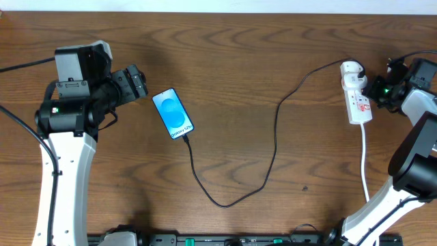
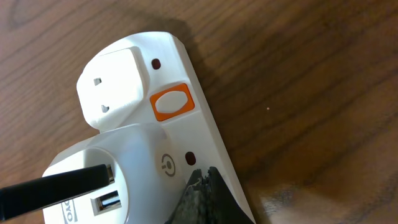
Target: Plug charger to phone and switch on socket
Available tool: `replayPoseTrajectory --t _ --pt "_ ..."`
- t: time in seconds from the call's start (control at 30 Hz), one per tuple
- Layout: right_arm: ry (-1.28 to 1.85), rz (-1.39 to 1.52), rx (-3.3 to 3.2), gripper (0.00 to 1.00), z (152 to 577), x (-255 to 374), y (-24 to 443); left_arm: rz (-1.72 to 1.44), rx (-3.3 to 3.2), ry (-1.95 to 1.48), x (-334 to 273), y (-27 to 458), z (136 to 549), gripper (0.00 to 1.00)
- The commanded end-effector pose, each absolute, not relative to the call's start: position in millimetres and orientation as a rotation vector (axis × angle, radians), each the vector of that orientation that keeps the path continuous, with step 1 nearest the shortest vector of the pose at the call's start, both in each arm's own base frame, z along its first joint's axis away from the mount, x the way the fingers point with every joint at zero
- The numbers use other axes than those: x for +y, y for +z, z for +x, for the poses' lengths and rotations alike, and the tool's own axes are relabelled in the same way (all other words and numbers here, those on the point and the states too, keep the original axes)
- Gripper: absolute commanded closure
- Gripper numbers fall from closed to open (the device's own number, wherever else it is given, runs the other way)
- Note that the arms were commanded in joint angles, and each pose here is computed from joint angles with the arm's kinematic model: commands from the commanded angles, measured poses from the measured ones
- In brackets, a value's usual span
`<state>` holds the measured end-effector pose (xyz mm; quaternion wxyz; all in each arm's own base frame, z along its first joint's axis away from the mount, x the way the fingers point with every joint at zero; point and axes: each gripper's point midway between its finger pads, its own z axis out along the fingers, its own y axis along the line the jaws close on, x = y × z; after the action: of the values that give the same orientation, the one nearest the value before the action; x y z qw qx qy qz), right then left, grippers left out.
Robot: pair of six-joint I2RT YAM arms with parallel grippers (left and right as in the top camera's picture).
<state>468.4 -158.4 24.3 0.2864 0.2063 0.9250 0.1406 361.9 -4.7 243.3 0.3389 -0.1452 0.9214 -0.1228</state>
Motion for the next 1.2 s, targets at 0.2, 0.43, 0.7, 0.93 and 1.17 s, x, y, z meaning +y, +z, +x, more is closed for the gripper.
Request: replayPoseTrajectory --t 0.2,0.43,0.7,0.93,1.17 --pt "0.535 0.485 2.624 0.99 455.1 -99.2 -15.6 -0.378 2.39 -0.3 -1.7 246.9 361.3 0.1" --pt "0.563 0.512 2.663 0.99 447.9 -88.9 -19.0 -0.378 2.39 -0.3 -1.7 246.9 361.3 0.1" --pt "0.611 0.51 2.7 0.99 445.2 -64.9 -20.5 -0.378 2.39 -0.3 -1.7 246.9 361.3 0.1" --pt "0.642 0.535 2.744 0.99 439.4 -46.5 -22.8 -0.378 2.39 -0.3 -1.7 246.9 361.3 0.1" --pt "0.695 0.59 2.776 0.99 430.1 -38.2 -23.5 -0.378 2.39 -0.3 -1.7 246.9 361.3 0.1"
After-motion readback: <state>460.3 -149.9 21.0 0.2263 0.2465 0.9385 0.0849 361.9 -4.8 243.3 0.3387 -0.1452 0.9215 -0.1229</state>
